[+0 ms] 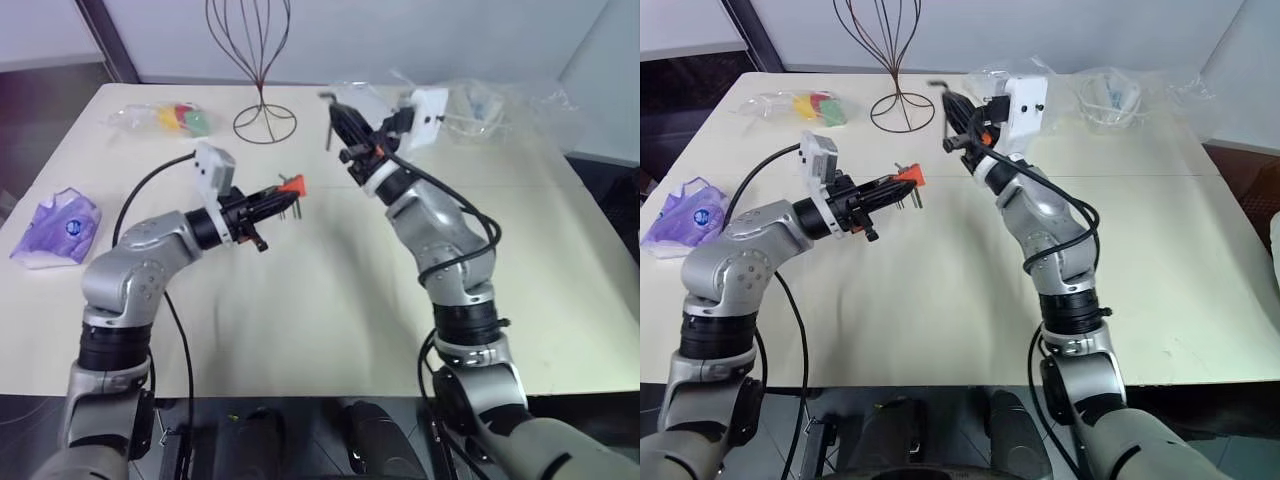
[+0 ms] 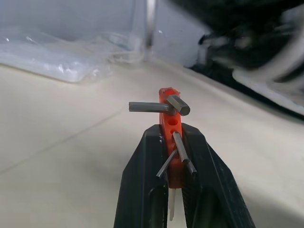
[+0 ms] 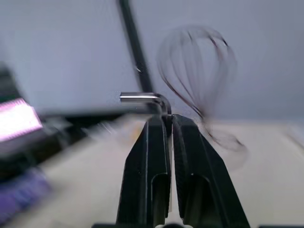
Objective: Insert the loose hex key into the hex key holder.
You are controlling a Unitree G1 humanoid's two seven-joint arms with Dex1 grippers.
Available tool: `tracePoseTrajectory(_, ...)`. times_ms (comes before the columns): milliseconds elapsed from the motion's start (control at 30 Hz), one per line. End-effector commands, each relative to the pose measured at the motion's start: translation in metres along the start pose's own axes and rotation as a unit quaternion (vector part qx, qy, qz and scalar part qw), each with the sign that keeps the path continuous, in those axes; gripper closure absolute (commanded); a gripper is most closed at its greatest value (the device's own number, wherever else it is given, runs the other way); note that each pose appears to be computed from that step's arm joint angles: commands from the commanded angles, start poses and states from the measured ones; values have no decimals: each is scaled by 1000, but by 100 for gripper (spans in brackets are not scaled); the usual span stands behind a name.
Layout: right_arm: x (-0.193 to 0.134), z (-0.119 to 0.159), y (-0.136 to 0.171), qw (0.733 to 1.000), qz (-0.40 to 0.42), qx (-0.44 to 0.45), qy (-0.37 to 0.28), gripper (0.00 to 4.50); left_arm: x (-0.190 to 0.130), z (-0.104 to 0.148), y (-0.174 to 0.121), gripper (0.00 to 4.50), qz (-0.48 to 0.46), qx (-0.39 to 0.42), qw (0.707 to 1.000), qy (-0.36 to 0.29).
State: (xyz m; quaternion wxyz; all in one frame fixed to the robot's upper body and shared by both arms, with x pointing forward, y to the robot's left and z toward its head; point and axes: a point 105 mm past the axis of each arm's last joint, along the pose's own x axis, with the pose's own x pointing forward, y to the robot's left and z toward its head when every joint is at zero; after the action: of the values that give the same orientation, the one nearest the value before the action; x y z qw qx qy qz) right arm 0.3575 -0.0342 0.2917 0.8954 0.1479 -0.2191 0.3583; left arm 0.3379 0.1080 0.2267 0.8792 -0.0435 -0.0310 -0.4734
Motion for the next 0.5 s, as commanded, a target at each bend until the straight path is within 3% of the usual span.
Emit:
tracePoseTrajectory(33, 1, 10, 22, 997, 60, 2, -52, 444, 5, 15, 0, 450, -4, 25, 999, -19)
tracePoseTrajectory(500, -7, -15, 20, 998, 55, -6, -32, 444, 6, 22, 3, 450, -7, 37, 999, -17)
